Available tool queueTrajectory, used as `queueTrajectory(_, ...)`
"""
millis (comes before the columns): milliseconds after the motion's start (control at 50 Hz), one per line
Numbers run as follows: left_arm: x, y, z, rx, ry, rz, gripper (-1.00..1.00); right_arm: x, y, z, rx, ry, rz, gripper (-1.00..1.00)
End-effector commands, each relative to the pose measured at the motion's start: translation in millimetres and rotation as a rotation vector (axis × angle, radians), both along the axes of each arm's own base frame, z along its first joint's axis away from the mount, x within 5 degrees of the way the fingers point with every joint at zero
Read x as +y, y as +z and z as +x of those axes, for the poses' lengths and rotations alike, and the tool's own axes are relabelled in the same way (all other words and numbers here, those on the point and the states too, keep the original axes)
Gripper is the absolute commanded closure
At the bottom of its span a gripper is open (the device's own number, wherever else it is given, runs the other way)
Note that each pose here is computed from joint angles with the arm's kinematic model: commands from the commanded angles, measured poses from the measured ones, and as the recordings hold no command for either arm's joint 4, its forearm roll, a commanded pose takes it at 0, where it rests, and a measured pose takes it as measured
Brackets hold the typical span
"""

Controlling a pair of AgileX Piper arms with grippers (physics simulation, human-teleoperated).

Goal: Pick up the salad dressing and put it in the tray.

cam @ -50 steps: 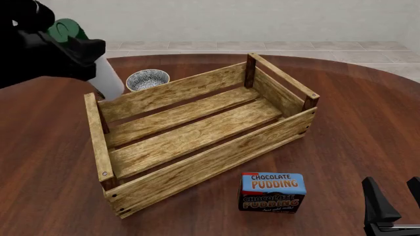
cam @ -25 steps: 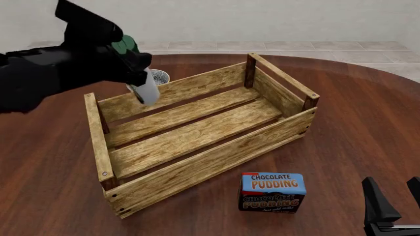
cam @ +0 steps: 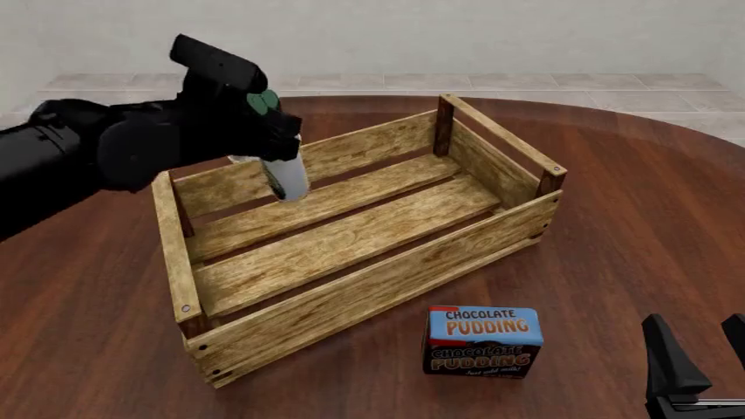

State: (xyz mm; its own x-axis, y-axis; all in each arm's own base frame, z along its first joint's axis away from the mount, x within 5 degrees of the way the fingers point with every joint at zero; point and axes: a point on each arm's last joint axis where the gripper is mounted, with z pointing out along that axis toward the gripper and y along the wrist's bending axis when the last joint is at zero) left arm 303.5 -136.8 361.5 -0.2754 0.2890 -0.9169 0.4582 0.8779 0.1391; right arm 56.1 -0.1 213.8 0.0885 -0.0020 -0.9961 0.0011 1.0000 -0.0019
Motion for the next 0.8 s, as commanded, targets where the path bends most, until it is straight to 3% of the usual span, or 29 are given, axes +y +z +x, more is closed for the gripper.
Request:
queueTrajectory(20, -9, -26, 23, 0.045, 0.005, 0.016, 1.00, 0, 0, 0, 0.000, 0.000, 0.000, -1.00)
queueTrajectory(800, -29, -105, 53, 0.149, 0.005, 0.031, 1.00, 0, 0, 0, 0.000, 0.000, 0.000, -1.00)
